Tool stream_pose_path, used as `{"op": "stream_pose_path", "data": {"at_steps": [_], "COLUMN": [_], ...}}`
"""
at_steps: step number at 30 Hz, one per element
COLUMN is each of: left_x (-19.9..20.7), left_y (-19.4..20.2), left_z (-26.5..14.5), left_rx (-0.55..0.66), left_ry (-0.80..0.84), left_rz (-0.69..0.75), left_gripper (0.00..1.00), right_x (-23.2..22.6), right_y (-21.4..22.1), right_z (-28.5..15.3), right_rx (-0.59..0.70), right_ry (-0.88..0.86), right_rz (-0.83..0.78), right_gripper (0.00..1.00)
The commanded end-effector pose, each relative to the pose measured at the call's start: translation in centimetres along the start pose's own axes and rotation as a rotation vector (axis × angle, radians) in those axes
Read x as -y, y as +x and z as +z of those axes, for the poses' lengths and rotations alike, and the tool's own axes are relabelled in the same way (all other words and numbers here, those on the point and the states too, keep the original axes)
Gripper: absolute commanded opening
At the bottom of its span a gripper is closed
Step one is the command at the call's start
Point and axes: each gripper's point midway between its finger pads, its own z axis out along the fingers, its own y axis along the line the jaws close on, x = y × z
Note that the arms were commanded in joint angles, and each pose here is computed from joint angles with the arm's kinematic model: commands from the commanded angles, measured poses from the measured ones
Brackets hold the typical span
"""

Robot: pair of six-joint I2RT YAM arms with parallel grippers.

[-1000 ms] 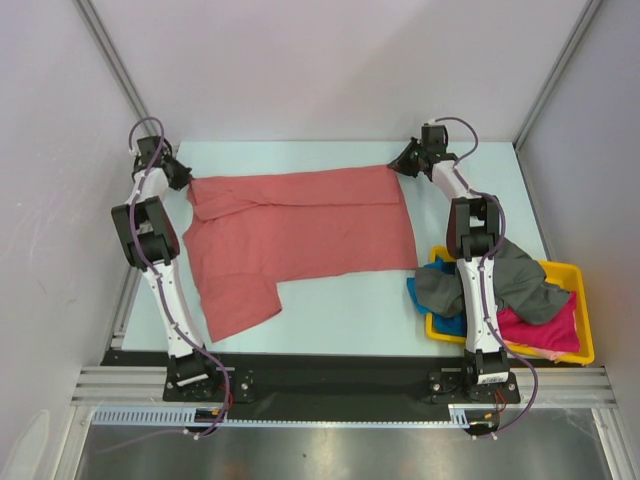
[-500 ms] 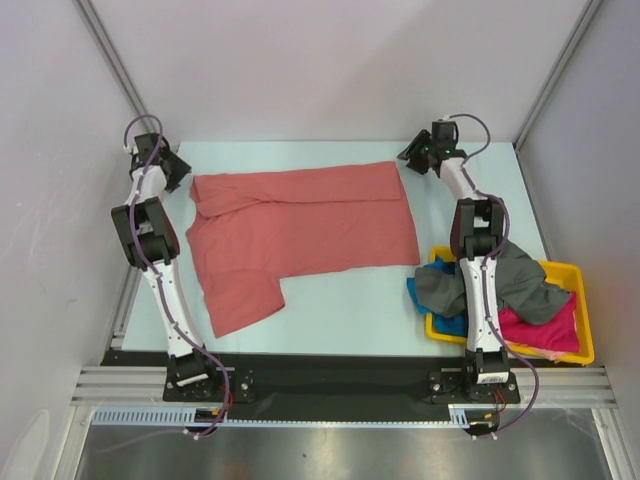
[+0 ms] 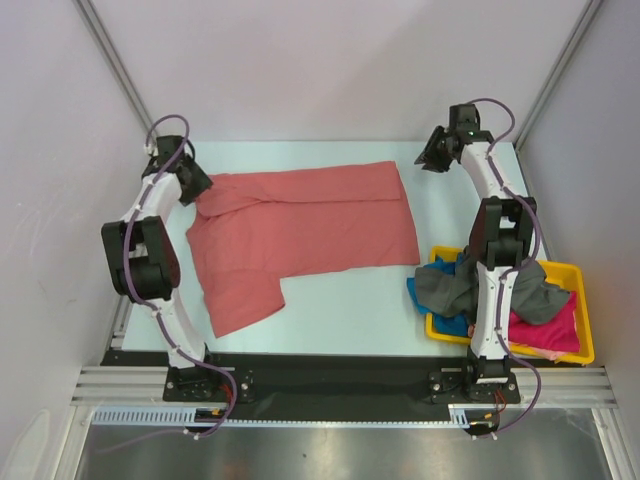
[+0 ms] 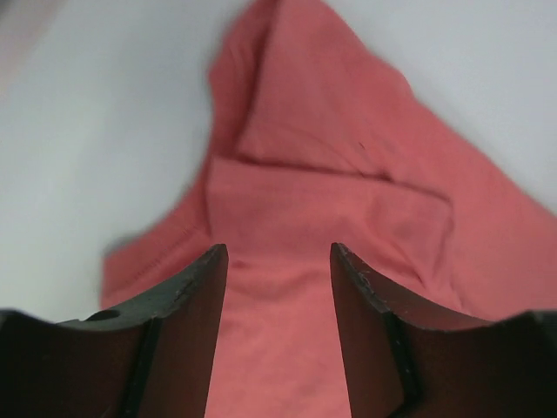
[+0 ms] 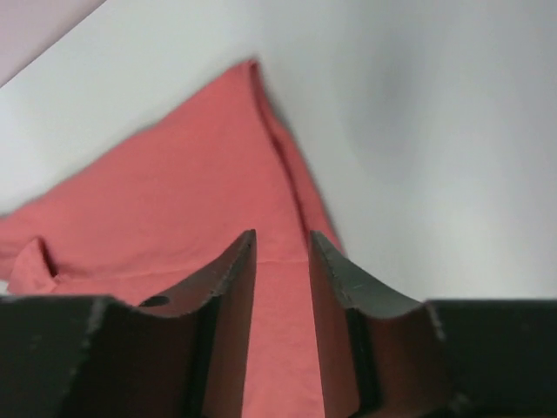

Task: Fold and stack the t-shirts
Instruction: Fold the tshirt

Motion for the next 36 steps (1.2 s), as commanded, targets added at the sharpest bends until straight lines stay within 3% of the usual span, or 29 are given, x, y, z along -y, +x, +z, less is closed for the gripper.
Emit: {"op": "stream_pose_path", "data": {"at_steps": [1,6,13,25,36], "left_x": [2.4,1.7,-0.9,3.7,2.5], "left_y": [1.4,4.1,9.0,5.2,1.7], "left_z": [-2.8,-4.0,-6.8,-2.7,0.0], "left_rx": [-0.026,-0.148,-0.195,-0.188,-0.154], "left_ry": [0.109,0.081,0.038,0.129,0.100], "left_rz": [0.049,0.048,0.040,0.044,-0.020], "left_gripper": [0.56,0.48,0.51,0.49,0.55], "right_x": [-1.7,-2.7,-2.1,-1.5,-0.7], "right_y": [3.2,4.5,8.9,8.9,9.8], "right_z": [-0.4,-0.1,-1.4,2.2,2.8], "right_rx": [-0.093,-0.134,-0.226,-0.228,-0.241], "right_ry": [-0.073,-0.093,-0.026,-0.007,0.008], "right_rz": [-0.005,0.034,-0.069,-0.017,0.035], "right_gripper": [0.35,0.29,0.40,0.37,0.37]}}
